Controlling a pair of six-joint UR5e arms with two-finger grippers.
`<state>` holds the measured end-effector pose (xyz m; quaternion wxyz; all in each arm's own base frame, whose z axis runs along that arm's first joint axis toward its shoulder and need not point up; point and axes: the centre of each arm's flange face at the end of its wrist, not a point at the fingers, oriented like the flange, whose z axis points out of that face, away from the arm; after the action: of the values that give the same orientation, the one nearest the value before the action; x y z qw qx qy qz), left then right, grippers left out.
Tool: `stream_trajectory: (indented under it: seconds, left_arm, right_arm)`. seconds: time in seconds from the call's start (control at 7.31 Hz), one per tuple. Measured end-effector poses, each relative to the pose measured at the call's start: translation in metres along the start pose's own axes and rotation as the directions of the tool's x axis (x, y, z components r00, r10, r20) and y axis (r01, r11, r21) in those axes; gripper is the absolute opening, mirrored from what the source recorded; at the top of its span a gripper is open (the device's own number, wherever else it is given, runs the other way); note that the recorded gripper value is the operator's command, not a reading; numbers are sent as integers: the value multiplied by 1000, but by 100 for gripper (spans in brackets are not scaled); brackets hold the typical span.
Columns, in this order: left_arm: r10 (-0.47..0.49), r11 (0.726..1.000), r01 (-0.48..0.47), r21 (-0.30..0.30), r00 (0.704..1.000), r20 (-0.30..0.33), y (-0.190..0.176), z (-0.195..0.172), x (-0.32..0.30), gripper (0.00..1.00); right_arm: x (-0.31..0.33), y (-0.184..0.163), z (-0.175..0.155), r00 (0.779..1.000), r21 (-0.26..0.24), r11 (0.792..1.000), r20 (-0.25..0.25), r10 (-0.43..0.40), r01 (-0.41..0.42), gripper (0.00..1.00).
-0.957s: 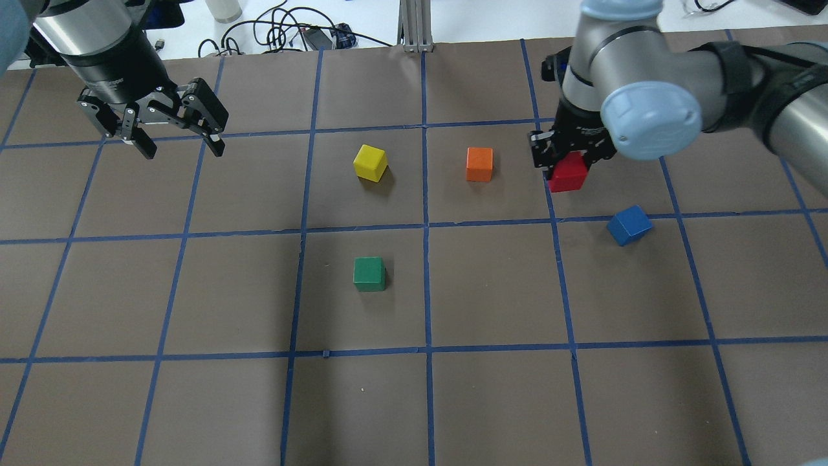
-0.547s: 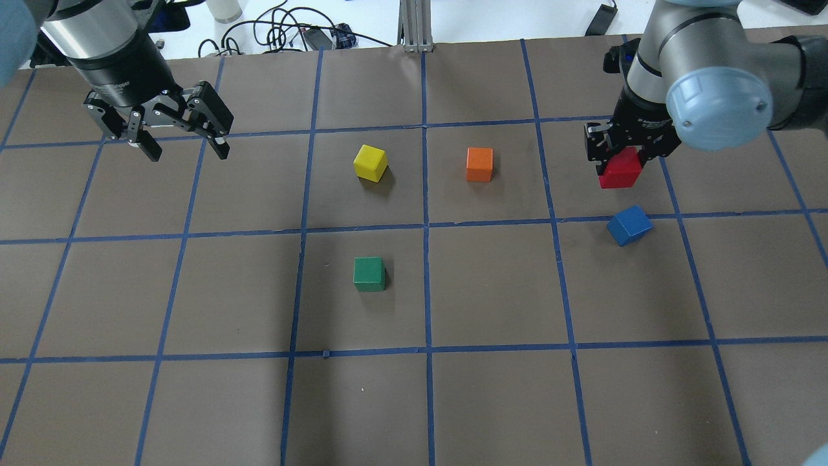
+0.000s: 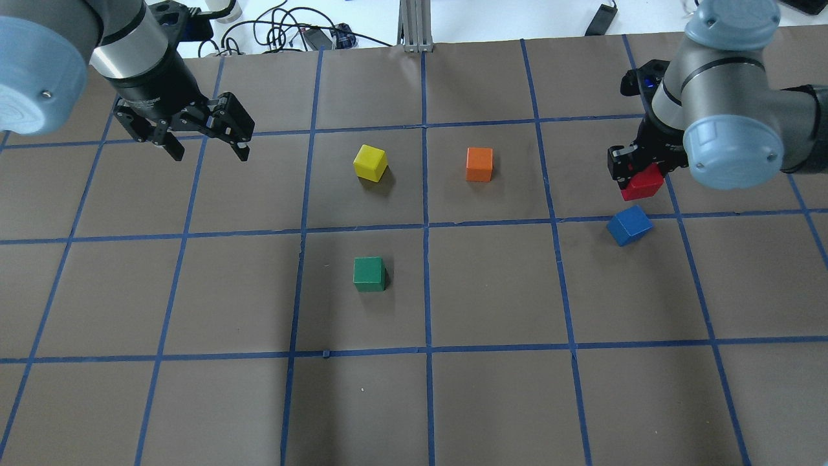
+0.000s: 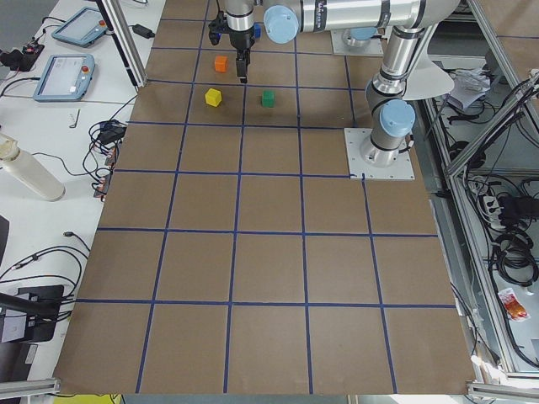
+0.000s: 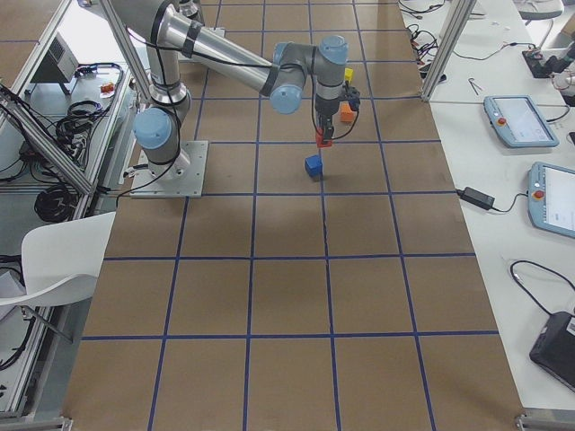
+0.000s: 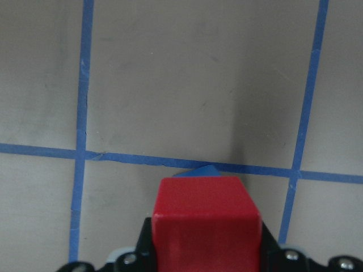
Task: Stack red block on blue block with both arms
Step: 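Lower the red cube onto the blue cube with the right gripper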
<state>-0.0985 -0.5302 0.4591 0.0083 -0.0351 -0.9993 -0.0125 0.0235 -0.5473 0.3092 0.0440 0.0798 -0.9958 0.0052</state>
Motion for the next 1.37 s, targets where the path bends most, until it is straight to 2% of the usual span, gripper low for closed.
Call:
stream_trajectory:
  seconds: [0.41, 0.82, 1.09, 1.37]
  left_arm:
    - [2, 1000, -2, 0, 1000, 2, 1, 1, 2, 100]
    - [1, 1000, -1, 1, 1000, 2, 2, 0, 2, 100]
    - [1, 1000, -1, 4, 1000, 3, 4, -2, 2, 100]
    - [3, 1000, -3, 4, 1000, 3, 5, -2, 2, 100]
  right_arm:
    - [6, 16, 28, 993, -40, 993, 31, -113, 114, 0]
    - [3, 24, 48, 973, -67, 971, 56, -226, 229, 0]
    - [5, 23, 58, 968, -81, 966, 62, -243, 248, 0]
    - [11, 17, 62, 972, -54, 971, 39, -232, 234, 1]
